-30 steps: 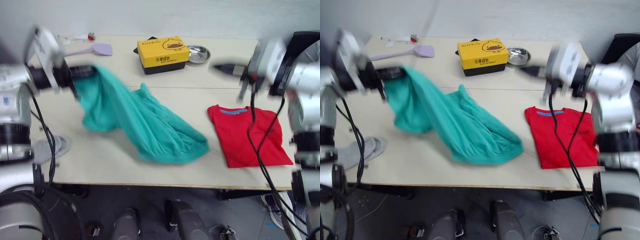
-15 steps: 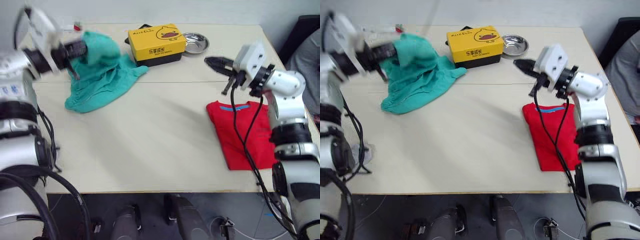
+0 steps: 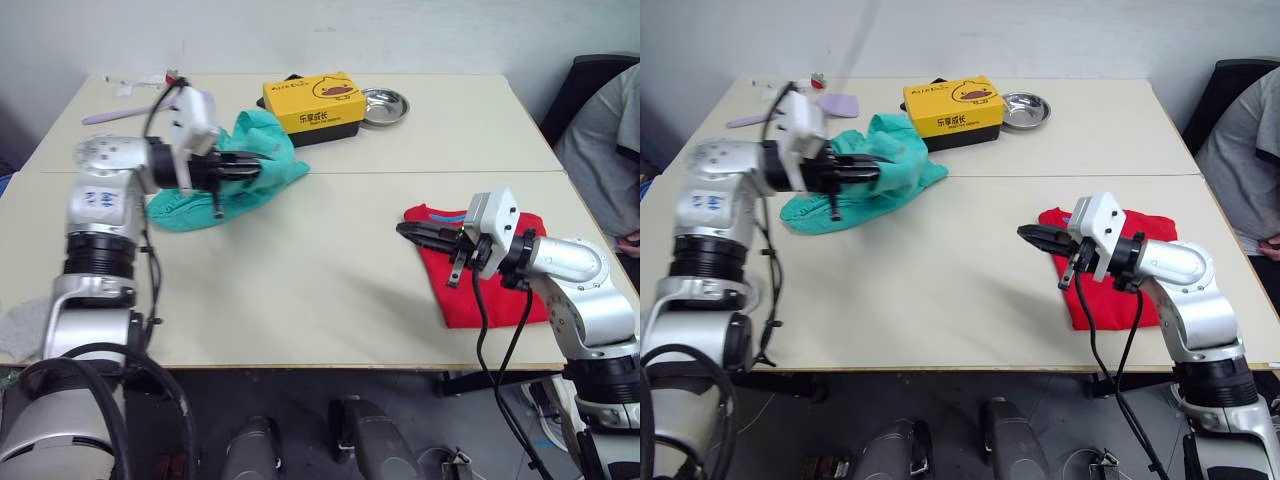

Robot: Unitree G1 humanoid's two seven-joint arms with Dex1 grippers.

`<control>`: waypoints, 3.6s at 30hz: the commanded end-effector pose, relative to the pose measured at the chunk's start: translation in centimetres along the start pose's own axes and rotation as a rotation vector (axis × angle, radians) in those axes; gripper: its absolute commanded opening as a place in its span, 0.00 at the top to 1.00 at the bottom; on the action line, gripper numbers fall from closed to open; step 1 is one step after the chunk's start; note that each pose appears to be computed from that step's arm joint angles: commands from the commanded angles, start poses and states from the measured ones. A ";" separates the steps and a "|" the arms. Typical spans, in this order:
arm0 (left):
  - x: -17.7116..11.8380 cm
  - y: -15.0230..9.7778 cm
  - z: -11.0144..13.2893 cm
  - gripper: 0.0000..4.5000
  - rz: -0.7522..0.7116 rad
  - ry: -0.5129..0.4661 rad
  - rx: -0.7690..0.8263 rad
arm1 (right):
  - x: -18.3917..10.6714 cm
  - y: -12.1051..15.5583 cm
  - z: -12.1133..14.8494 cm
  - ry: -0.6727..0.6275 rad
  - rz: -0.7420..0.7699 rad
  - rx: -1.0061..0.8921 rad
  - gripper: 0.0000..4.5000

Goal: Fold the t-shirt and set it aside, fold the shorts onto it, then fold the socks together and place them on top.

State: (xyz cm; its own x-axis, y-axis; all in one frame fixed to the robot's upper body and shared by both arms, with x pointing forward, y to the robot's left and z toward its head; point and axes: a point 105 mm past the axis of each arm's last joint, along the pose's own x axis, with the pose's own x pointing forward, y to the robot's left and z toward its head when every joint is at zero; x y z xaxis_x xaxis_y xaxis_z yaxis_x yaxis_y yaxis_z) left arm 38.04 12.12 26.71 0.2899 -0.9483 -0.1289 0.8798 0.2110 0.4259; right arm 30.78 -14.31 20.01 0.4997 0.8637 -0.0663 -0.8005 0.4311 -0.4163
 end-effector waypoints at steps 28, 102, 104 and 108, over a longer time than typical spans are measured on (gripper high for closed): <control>-12.0 -1.6 -5.5 1.00 0.698 0.264 -0.040 | 1.8 6.6 -0.2 -0.009 0.071 0.201 0.95; -7.5 -9.3 -2.0 1.00 0.172 -0.056 -0.461 | 6.0 -5.6 -0.9 0.098 -0.099 0.088 0.80; -7.4 -8.3 -2.1 1.00 0.218 -0.079 -0.457 | 4.6 -5.4 -0.7 0.088 -0.114 0.071 0.64; -6.2 -6.3 -2.1 1.00 0.272 -0.154 -0.504 | 1.2 -4.7 1.4 0.028 -0.149 -0.039 0.33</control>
State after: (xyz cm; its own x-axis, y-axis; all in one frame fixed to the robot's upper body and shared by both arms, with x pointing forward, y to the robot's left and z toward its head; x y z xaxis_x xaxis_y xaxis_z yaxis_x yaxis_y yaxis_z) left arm 31.13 17.40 21.92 0.4978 -0.8664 0.0391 0.8658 0.4938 -0.0811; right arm 36.07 -14.77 19.59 0.6313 0.7630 -0.1391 -0.7500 0.5549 -0.3600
